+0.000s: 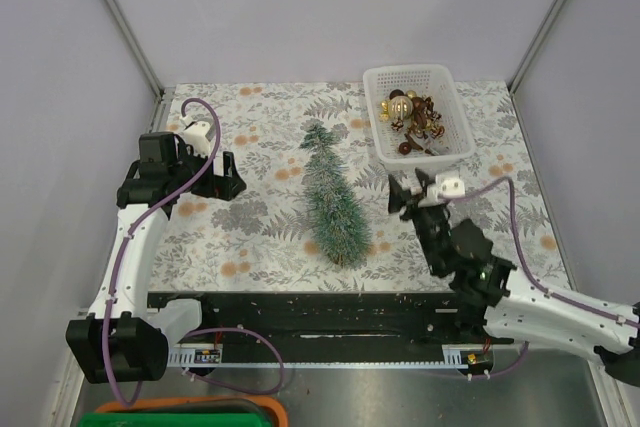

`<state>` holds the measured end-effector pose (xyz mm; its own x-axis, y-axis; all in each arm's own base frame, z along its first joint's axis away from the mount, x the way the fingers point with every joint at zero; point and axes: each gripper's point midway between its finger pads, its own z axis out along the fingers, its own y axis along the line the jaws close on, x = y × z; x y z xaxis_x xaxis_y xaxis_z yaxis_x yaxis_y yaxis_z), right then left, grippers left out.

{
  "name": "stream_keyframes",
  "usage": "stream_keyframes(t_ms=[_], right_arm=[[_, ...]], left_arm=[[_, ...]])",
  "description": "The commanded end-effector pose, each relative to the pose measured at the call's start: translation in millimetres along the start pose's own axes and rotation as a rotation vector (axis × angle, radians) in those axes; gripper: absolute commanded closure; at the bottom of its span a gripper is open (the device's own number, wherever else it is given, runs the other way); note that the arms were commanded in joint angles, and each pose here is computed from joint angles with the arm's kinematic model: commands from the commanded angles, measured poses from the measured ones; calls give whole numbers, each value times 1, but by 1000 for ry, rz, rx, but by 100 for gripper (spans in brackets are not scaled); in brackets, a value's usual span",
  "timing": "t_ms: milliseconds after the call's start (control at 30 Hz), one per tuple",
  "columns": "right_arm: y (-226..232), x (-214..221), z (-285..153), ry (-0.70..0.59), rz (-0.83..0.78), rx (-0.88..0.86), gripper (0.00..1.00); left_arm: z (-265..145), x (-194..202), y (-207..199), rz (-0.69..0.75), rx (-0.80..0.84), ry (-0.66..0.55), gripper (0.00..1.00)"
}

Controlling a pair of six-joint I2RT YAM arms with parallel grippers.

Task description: Decorate the small christmas tree

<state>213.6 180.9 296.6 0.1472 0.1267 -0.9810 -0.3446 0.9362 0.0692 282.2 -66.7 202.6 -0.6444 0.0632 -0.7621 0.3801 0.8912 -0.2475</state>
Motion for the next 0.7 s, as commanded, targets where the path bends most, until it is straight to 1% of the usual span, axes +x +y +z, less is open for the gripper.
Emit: stream_keyframes(t_ms=[0, 33, 100, 167, 233, 267, 333, 433, 500, 667], right_arm=[[-65, -12, 54, 148, -3, 294, 36], [-72, -7, 70, 188, 44, 291, 35], [-98, -3, 98, 252, 110, 346, 31], [-107, -4, 129, 292, 170, 323, 28], [-114, 8, 155, 363, 203, 309, 26], [-119, 27, 168, 420, 212, 322, 26], [-127, 47, 187, 473, 234, 329, 25], [-146, 93, 199, 559, 228, 391, 27], [-160, 118, 197, 602, 237, 442, 28], [-159, 159, 186, 642, 268, 432, 30]], left_arm=[[-4, -14, -4, 19, 16, -46, 1], [-5, -15, -5, 21, 18, -48, 1], [-7, -15, -5, 20, 14, -49, 1], [-8, -14, -4, 25, 6, -48, 1], [-8, -15, -3, 31, 0, -48, 1], [-8, -14, -2, 31, -4, -43, 1], [-8, -15, -1, 36, -9, -40, 1], [-6, -13, -1, 36, -6, -33, 1], [-6, -13, 0, 36, -3, -31, 1], [-2, -9, 1, 37, 0, -16, 1]])
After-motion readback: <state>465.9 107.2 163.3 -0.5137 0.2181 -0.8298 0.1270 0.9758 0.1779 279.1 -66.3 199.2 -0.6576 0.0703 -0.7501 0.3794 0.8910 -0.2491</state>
